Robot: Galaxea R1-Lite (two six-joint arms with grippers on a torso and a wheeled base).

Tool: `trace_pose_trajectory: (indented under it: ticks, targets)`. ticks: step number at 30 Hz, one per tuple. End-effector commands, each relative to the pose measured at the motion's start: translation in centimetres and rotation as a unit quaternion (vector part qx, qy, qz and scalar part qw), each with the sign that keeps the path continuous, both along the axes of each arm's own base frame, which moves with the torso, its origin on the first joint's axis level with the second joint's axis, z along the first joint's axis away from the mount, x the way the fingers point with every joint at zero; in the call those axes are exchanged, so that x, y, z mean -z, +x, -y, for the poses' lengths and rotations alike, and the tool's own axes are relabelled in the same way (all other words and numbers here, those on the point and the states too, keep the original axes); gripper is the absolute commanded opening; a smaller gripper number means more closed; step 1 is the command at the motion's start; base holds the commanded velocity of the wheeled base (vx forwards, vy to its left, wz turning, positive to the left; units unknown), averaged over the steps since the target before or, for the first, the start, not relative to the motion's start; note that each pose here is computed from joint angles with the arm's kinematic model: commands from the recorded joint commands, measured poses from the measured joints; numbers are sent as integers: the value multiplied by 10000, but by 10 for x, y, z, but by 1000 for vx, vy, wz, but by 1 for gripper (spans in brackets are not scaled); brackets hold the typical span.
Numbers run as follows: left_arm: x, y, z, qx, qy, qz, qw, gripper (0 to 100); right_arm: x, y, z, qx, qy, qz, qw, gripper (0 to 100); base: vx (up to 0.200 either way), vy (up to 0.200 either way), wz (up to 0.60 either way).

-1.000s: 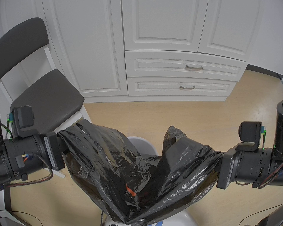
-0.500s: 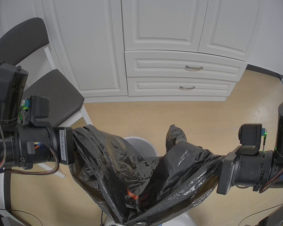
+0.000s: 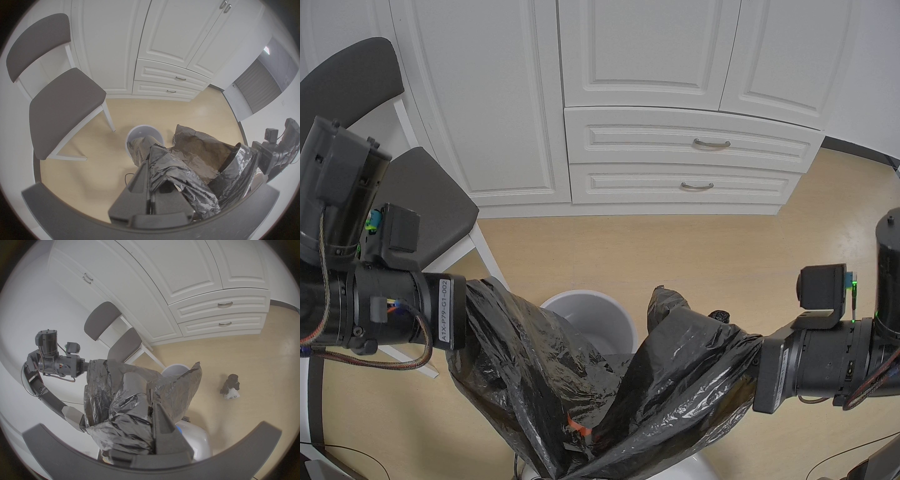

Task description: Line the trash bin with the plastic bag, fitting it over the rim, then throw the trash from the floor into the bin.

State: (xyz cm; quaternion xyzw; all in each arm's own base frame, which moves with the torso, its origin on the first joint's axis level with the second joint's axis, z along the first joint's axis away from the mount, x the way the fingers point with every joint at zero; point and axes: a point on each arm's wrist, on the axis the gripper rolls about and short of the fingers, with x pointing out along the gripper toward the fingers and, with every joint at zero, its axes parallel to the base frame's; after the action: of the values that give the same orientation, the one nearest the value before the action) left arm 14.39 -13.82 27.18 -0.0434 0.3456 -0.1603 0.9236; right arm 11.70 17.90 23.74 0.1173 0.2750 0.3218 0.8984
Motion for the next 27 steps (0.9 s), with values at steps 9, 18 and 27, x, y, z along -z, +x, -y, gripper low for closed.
trace_pose_trajectory:
  ticks: [9,18,27]
  targets:
    - [0,3,-2,-61,30,-77,9999,0,13,7,-8,47,-231,-159,9996,0,0,0,0]
    - [13,24,-4,-500,199,-343,9980,0,29,14,-18,50,-498,-314,9983,0,0,0,0]
    - [12,16,-7,-415,203,-358,9983,0,33,13,-17,46,-566,-330,9978,0,0,0,0]
